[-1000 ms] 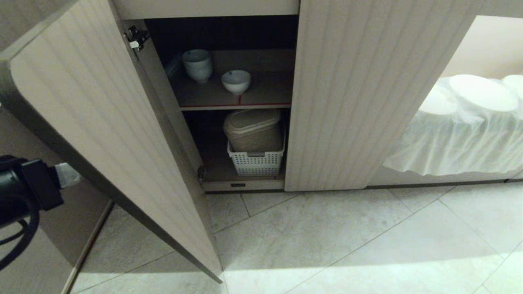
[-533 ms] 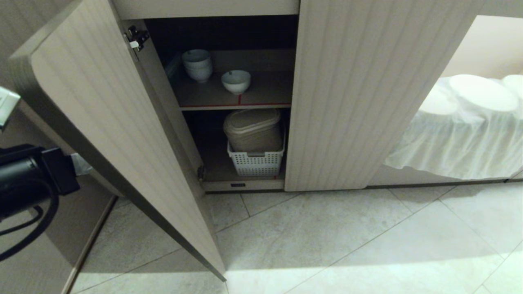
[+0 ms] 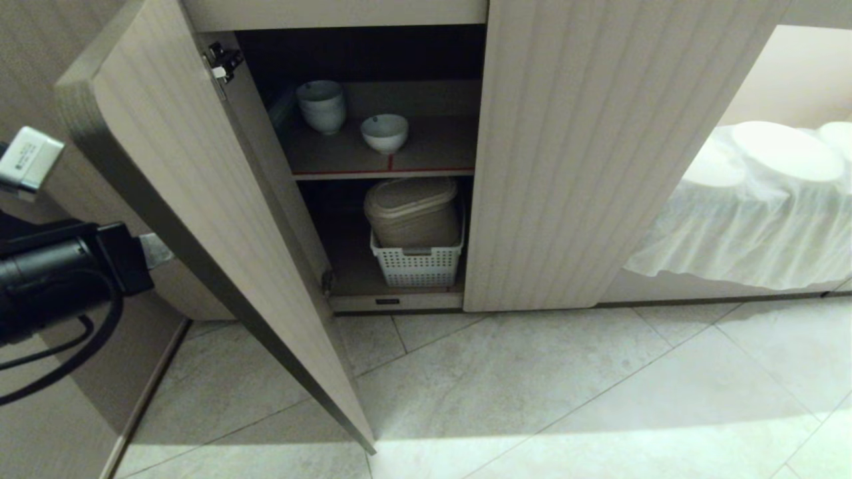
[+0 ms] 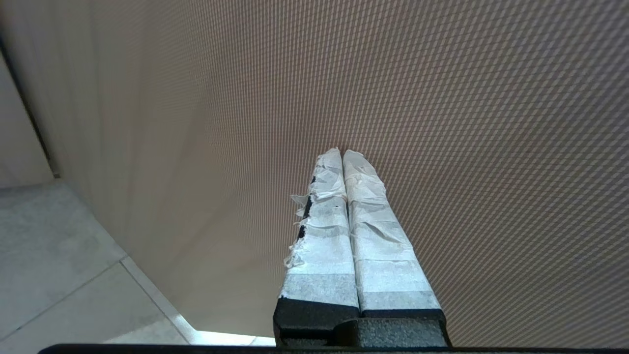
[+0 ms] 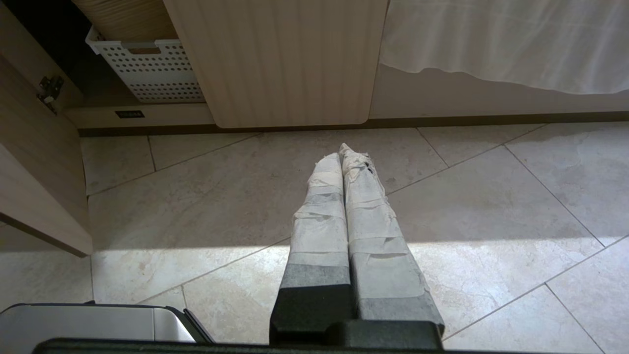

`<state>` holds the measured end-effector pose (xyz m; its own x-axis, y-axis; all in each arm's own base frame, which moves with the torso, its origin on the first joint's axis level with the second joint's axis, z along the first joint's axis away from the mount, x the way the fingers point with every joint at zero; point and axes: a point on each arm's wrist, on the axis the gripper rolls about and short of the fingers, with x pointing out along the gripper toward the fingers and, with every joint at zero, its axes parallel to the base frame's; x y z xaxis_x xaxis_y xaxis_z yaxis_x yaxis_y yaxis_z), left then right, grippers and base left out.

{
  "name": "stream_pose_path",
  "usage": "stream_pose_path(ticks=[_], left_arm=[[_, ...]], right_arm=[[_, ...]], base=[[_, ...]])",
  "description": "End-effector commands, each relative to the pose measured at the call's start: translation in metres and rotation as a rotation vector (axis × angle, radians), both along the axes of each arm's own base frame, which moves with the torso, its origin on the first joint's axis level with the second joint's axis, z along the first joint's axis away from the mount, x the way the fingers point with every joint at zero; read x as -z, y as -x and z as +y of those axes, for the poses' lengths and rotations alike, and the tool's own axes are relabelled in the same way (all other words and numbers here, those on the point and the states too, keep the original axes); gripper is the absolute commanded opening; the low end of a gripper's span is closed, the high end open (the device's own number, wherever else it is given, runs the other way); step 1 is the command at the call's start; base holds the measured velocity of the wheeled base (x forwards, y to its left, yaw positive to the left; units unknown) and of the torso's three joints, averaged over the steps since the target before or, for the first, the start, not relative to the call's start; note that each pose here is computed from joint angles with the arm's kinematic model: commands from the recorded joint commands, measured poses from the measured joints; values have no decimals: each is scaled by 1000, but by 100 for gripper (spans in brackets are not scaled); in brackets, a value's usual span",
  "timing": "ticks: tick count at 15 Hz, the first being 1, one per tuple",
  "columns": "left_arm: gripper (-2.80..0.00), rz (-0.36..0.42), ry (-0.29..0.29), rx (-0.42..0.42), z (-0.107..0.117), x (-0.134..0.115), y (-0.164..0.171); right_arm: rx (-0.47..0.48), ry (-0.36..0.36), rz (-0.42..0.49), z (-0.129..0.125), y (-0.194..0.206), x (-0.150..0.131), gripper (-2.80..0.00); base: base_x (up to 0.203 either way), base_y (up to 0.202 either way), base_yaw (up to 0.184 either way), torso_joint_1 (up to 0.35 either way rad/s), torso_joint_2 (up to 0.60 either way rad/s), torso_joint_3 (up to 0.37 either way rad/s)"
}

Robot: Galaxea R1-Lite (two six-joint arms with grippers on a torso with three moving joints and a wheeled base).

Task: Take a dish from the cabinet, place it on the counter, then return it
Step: Close the cabinet door

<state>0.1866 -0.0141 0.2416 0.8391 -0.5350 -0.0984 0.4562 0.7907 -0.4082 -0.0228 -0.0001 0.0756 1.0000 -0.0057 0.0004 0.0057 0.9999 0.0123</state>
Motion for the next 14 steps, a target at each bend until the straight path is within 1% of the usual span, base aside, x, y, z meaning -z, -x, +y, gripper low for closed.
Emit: stream_pose_path(ticks=[1, 5, 7, 10, 12, 14], left_arm=[[-280, -2, 1, 12, -5, -2, -3], [-280, 2, 2, 24, -11, -4, -12], [-280, 12, 18, 28, -13, -5, -15], [-280, 20, 23, 37, -15, -5, -17], [-280, 24, 26, 31, -20, -5, -17], [-280, 30, 46, 24, -28, -7, -16]], right_arm=[[-1, 0, -1, 0, 0, 0, -280], [-1, 0, 0, 0, 0, 0, -280], [0, 0, -1, 0, 0, 0, -280], [0, 0, -1, 0, 0, 0, -280], [0, 0, 0, 0, 0, 0, -280], [0, 0, -1, 0, 0, 0, -280]], base=[[0, 0, 0, 0, 0, 0], [0, 0, 0, 0, 0, 0], [0, 0, 0, 0, 0, 0], [0, 0, 0, 0, 0, 0], [0, 0, 0, 0, 0, 0], [0, 0, 0, 0, 0, 0]])
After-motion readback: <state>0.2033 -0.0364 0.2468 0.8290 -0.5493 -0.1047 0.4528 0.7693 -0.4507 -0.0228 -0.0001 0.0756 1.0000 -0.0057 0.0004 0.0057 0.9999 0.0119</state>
